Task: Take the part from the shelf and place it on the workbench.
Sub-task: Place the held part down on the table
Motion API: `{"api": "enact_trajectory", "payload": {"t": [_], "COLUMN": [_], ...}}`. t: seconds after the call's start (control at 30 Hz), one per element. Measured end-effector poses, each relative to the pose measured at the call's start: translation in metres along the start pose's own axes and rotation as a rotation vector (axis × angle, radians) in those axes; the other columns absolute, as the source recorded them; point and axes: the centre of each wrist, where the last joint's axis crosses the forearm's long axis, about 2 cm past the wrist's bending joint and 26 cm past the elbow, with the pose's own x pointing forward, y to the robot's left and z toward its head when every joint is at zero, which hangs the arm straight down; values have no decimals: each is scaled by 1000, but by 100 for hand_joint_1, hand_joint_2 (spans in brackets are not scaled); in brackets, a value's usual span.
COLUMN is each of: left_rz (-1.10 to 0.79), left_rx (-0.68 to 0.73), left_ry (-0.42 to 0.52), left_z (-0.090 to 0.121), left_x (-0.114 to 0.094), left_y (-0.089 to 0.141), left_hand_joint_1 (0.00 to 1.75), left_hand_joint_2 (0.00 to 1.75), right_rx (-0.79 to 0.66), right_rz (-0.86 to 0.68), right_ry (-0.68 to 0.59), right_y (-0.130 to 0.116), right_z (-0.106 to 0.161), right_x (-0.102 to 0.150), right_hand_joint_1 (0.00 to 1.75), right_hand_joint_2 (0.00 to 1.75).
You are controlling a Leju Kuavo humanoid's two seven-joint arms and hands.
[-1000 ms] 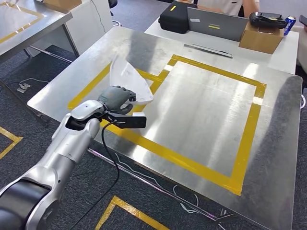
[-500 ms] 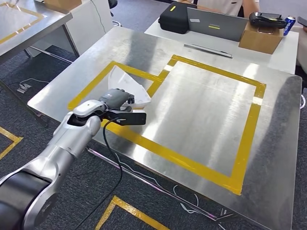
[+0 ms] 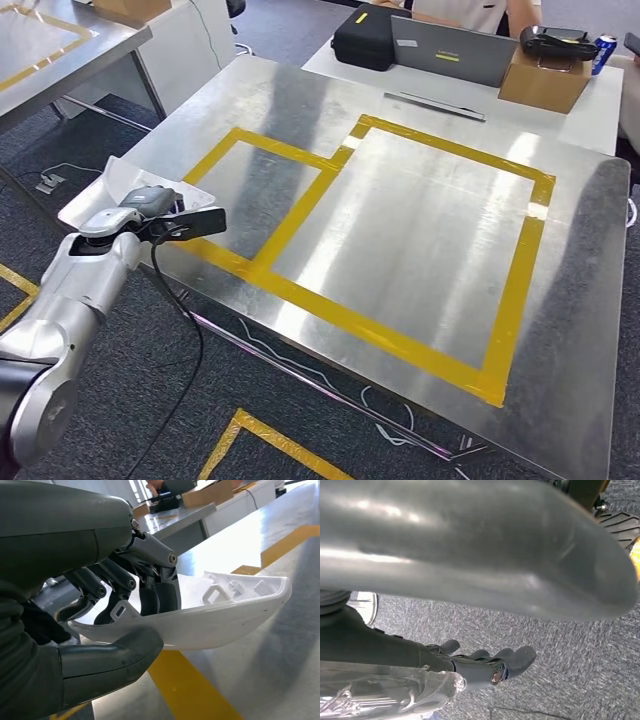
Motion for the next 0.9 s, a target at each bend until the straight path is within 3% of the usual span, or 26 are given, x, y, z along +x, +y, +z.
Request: {"api": "enact_trajectory", "payload": {"t": [0.33, 0.47, 0.67, 0.9], "left_rz": [55, 67, 47, 90], "left_rx": [6, 21, 101, 59], "left_ry": [-6, -92, -164, -280], "left_z": [4, 4, 6, 8], "left_x": [-12, -11, 12, 35], "left_y": [-8, -7, 4, 6], "left_hand_joint_1": [175, 175, 175, 175], "left_hand_joint_2": [175, 175, 175, 175], "right_rx": [-3, 0, 5, 6], "right_rz": [-7, -6, -1, 13], "right_ry": [-4, -13, -23, -28], "right_y": [-1, -1, 0, -1], "right_z": [0, 0, 0, 0], "right_x": [1, 1, 1, 1], "right_hand_joint_1": [0, 0, 0, 0], "right_hand_joint_2": [0, 0, 0, 0]}}
